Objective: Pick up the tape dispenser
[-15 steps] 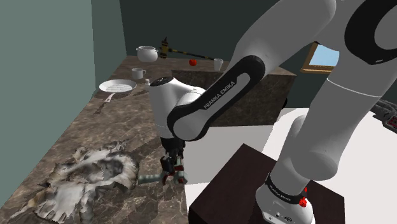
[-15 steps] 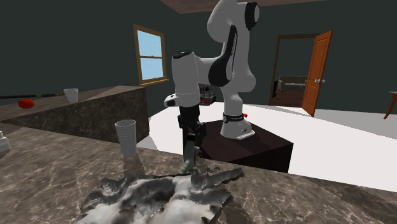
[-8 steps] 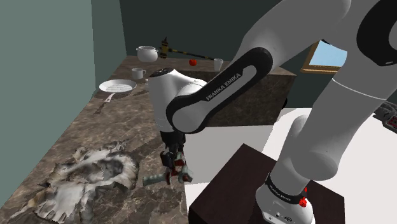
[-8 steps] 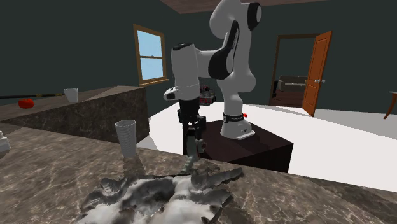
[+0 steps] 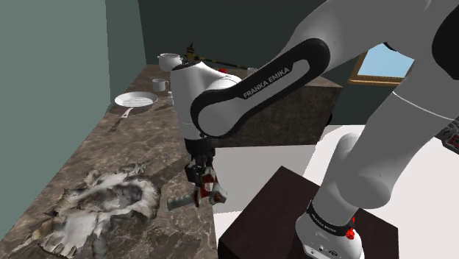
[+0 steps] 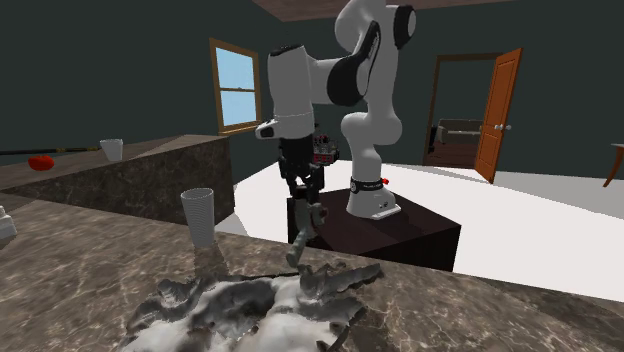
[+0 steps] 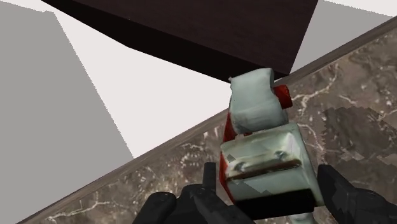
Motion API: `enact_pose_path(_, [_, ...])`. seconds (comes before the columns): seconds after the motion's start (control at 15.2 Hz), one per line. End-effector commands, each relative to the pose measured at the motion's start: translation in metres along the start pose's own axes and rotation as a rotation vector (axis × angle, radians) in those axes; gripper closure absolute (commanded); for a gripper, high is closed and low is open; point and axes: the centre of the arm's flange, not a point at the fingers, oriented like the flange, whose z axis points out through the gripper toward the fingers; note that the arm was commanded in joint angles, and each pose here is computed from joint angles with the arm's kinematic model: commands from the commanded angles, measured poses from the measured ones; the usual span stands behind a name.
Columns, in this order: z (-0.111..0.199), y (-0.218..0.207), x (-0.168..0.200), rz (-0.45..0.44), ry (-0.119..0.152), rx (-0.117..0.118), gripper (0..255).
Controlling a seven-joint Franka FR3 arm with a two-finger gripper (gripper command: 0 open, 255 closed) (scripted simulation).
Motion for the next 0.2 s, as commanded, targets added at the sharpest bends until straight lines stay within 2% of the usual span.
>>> enact_pose_path(0.0, [-0.0114, -0.0001, -0.0022, 0.0, 0.0, 0.0, 255])
enact_pose_path(0.13, [-0.0122, 0.0, -0.0023, 0.0, 0.0, 0.0, 255])
